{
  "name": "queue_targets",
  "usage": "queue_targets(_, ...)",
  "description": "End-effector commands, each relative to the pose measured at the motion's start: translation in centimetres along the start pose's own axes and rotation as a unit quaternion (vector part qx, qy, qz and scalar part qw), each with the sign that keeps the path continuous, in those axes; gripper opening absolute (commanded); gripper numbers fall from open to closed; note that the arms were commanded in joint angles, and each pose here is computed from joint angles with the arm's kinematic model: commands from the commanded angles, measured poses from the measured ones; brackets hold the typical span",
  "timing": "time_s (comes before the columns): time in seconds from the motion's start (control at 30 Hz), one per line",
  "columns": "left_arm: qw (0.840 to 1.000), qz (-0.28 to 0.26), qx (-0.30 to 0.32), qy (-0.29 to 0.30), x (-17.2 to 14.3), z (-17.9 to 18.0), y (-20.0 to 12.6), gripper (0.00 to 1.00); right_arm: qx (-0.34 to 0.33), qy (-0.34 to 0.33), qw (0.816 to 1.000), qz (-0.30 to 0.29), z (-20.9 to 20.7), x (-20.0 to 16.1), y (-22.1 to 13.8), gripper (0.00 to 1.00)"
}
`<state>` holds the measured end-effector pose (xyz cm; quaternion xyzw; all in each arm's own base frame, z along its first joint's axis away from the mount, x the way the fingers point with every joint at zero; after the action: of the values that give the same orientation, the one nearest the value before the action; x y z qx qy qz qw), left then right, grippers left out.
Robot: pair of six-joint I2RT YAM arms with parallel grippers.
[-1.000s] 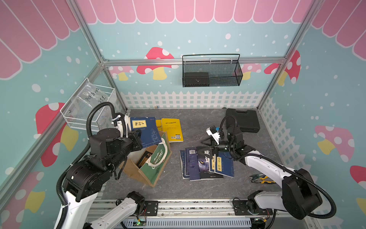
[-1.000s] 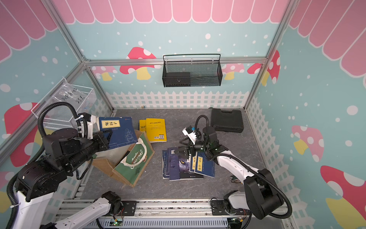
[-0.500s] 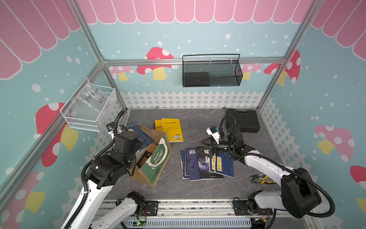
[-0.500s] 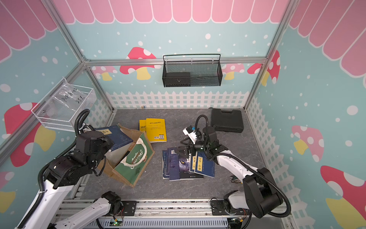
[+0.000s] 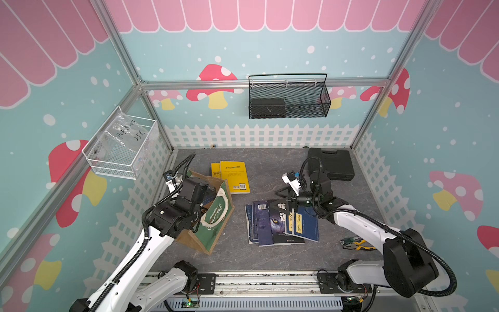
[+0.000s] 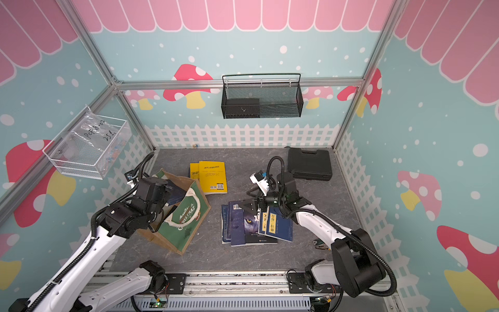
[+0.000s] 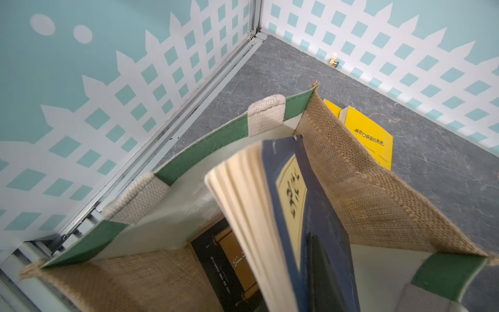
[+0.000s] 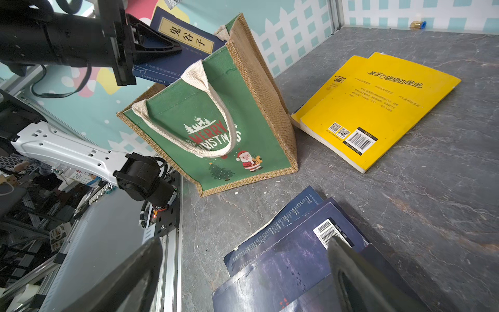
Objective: Put the books into the canvas bag
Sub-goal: Place the book in the canvas bag.
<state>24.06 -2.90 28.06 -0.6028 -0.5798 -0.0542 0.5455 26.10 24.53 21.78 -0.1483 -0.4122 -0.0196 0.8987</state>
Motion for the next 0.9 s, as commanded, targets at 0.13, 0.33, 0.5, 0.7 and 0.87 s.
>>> queue_targets(0.13, 0.998, -0.029, -0.019, -0.058, -0.1, -1.1, 1.6, 0.00, -0.005, -0.001, 1.000, -0.004, 0.2, -0.2, -0.5, 0.97)
queue_targets(0.33, 0.999, -0.004, -0.010, -0.048, -1.3, -1.6, 2.8, 0.15, -0.010, -0.004, 1.000, -0.005, 0.2, 0.2, -0.6, 0.97)
queue_targets(0.5, 0.999, -0.009, -0.007, -0.050, -1.1, -1.1, 2.9, 0.46, -0.012, -0.003, 1.000, -0.004, 0.1, 0.2, -0.7, 0.97)
queue_targets(0.7, 0.998, -0.020, -0.006, -0.058, -0.2, -0.2, 2.3, 0.55, -0.013, -0.006, 1.000, -0.005, 0.1, 0.5, -0.7, 0.97)
queue_targets(0.87, 0.999, -0.038, -0.004, -0.033, 1.9, 0.3, 1.1, 0.60, -0.018, -0.005, 1.000, -0.007, -0.1, 0.8, -0.8, 0.97)
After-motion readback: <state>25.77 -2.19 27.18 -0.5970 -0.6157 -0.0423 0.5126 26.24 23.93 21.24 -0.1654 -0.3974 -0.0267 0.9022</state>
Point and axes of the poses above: each gripper's point midway between its finger pads, its own y axis out along the fingers, its own z axis along the line the jaws close on, x = y × z, the point moved 3 cm from there along -y, back along the fingers, and after that the axes turned 11 degrees about y, right-handed, at the moved point
